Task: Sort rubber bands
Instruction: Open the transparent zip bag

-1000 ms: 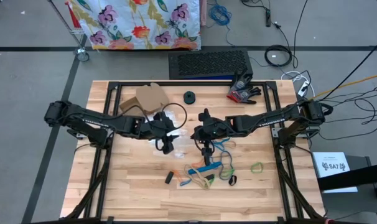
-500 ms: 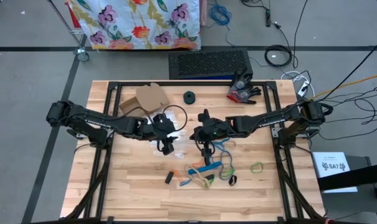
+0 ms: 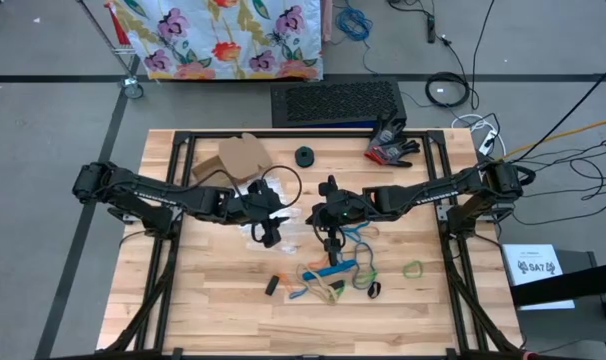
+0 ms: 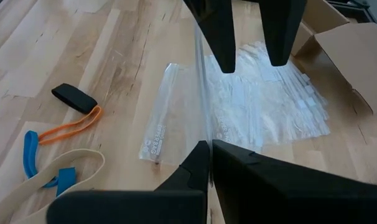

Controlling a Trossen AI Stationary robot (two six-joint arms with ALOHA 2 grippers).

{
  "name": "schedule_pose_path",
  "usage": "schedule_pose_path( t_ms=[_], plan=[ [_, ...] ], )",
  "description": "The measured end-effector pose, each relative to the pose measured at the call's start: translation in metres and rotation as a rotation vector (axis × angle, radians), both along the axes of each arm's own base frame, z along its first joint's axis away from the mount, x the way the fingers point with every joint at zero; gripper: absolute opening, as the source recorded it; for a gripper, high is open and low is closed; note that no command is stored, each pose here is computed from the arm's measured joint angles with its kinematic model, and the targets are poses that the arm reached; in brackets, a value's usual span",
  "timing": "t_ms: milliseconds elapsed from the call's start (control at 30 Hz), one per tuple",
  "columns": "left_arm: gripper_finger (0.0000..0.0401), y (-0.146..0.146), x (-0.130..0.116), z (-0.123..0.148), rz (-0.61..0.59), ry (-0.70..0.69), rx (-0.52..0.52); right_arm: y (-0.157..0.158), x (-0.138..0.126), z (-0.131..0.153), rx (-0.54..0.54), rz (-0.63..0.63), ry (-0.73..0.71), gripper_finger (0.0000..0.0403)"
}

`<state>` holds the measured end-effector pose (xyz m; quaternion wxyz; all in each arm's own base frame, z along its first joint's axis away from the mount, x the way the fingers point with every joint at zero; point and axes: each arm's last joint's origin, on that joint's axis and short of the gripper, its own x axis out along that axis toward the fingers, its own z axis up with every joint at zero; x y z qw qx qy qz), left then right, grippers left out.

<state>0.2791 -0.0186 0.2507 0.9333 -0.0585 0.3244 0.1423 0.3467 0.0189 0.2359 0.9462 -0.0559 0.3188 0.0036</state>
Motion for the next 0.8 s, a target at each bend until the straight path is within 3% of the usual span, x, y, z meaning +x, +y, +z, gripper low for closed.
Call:
schedule_pose_path(
  t_ms=[800],
  plan=[
    [0.0171,-0.002,-0.0017,-0.0023,-0.03,0.027,-0.063,0.0019,-0.0002,0.0,-0.002,0.003,0.001,0.0002]
  ],
)
